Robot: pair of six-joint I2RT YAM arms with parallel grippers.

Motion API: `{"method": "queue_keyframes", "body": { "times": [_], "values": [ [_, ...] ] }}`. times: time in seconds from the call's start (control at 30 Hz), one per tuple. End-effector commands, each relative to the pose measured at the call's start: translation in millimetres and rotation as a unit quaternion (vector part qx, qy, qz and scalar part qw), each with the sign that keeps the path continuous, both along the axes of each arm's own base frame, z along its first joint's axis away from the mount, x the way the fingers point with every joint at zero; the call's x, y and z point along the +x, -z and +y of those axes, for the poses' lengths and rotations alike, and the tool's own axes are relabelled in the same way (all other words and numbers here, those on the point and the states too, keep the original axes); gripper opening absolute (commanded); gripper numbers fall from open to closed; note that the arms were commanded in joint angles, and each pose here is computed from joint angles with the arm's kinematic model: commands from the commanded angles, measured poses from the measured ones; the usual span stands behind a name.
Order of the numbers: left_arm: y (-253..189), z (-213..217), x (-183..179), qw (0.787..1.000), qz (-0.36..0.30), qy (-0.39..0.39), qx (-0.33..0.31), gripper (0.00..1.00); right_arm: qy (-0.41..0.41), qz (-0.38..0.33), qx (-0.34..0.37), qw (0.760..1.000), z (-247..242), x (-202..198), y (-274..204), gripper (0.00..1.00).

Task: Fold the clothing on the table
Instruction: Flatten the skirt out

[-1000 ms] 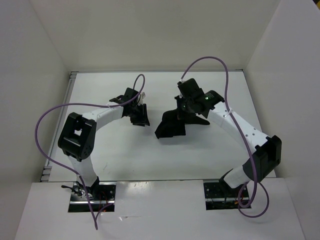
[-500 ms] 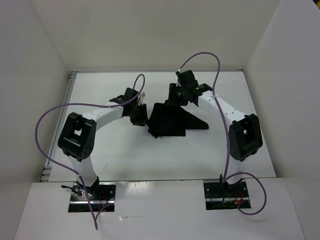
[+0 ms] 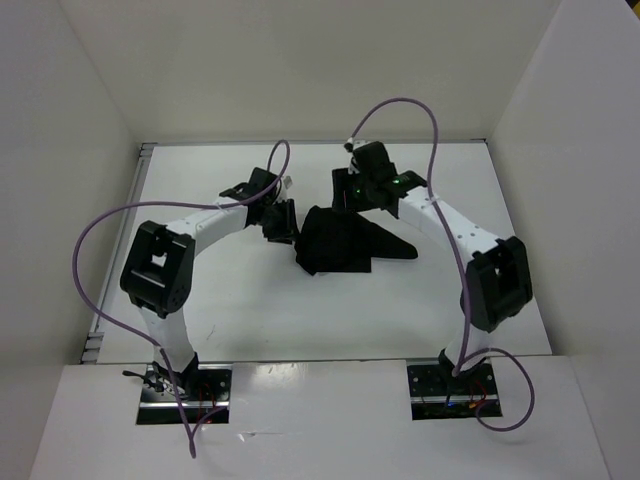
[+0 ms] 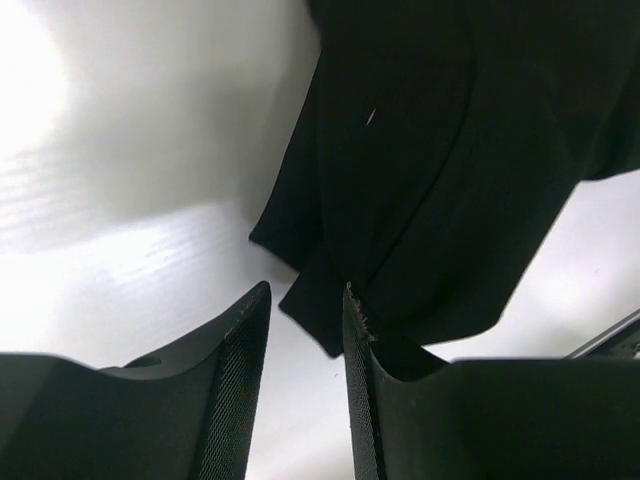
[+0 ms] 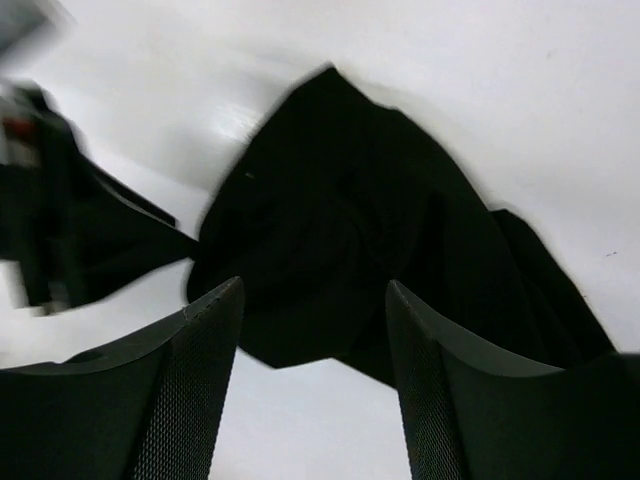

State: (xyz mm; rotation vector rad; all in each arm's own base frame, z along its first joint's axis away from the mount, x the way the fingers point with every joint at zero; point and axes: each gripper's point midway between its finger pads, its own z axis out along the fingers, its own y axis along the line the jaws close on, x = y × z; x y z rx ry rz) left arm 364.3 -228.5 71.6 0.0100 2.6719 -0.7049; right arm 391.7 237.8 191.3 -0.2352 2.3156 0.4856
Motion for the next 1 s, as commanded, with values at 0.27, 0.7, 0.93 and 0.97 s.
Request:
{"method": "queue_keyframes", "body": {
  "times": [0.27,0.7,0.93,0.97],
  "values": [
    [-43.6,17.0,41.0,0.998,-0.053,-0.016,-0.021,0.42,-0.118,-0.029,-0.205,0.971,19.2,16.4,64.7,0.59],
    [-31.7,36.0,16.5,0.999,-0.027,-0.034,-0.007,0.43,-0.161,-0.038,-0.247,0.955,41.3,36.3,101.2,0.5],
    [-29.1,37.1,11.9,0.999,-0.021,-0.038,-0.007,0.43,-0.167,-0.01,-0.232,0.958,37.3,39.4,128.3,0.29],
    [-29.1,37.1,11.8,0.999,-0.021,-0.038,-0.007,0.43,-0.17,-0.013,-0.225,0.959,40.8,40.8,124.7,0.23]
  ]
}}
